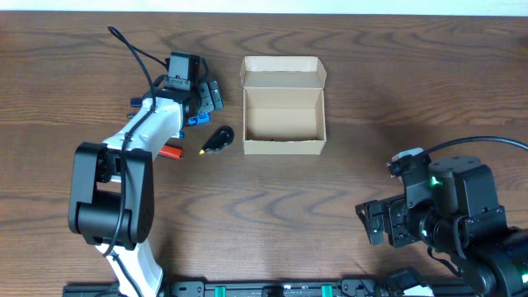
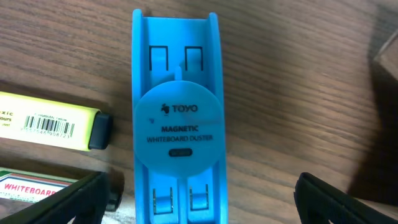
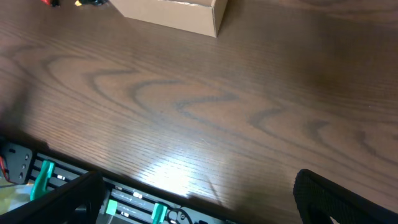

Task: Pack container
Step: 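Reach the left gripper to the blue duster and grasp it, then lift the blue duster with the left gripper and carry it to the box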

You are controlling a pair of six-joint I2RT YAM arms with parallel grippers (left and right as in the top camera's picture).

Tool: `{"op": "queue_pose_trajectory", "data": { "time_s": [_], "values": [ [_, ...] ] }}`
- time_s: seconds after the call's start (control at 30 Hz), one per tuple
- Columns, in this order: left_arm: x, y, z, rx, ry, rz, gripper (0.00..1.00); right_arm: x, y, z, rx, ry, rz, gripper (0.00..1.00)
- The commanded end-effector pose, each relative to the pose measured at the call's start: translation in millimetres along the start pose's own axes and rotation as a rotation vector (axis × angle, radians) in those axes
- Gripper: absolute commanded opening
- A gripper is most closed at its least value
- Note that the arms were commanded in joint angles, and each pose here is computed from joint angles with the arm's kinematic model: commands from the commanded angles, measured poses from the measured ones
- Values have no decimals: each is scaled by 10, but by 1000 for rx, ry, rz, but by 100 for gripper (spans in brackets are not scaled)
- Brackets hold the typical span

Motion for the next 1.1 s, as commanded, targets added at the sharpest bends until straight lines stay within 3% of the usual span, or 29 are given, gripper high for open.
{"op": "queue_pose_trajectory", "data": {
  "time_s": [0.0,0.13,0.2,0.33,0.8,1.07],
  "values": [
    [-37,-94,48,-30,32,-11,96,0,-4,-8,1,-15,2,99],
    [-6,-171,55,-32,31,0,100,0,-4,-8,1,-15,2,99],
    [16,-204,60,-36,31,10,92,0,-4,-8,1,-15,2,99],
    [51,-266,68,-40,30,23,89,0,-4,-8,1,-15,2,99],
    [50,-281,74,-48,29,18,51,0,-4,-8,1,-15,2,99],
    [36,-275,88,-67,17,11,40,0,-4,-8,1,-15,2,99]
  ]
}}
Point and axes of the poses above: each gripper's point midway between its finger pads, its own y axis back along the fingers, its own z axis along the line the jaws close on, x = y × z, the point moved 9 cm from there along y, back along the fingers, and after that the axes turned 6 degrees about -y, right-handed, at the moved point
